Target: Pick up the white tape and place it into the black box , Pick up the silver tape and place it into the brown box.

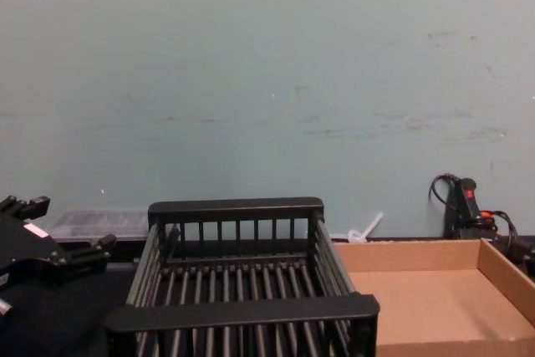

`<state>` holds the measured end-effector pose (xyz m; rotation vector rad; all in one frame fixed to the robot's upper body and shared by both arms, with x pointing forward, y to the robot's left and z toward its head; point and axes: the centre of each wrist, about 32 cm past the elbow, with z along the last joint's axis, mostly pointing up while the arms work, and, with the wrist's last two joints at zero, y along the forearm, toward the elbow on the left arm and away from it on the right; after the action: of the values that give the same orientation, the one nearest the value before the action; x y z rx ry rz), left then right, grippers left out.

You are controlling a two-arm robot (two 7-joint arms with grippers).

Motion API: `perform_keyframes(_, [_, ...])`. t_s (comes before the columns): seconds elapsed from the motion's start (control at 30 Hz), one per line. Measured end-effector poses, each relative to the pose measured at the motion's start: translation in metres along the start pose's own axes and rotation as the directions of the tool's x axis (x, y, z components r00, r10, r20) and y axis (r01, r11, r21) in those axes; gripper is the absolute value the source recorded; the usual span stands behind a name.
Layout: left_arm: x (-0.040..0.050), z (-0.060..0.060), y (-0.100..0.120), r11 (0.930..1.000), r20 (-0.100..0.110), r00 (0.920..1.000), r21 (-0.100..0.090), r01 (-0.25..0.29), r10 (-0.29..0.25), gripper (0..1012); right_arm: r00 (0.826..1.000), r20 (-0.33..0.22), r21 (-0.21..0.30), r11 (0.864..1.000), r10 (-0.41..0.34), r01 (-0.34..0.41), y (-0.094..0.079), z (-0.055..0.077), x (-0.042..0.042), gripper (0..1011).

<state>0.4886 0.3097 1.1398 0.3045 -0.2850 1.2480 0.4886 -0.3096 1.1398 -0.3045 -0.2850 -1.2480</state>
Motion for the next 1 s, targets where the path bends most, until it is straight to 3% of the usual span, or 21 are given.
perform_keyframes(1.0, [0.0,0.0,0.0,1.0,0.0,1.0,0.0,0.0,0.0,1001,1.0,0.0,0.0,1.0,0.0,0.0,0.0,0.0,0.0,1002])
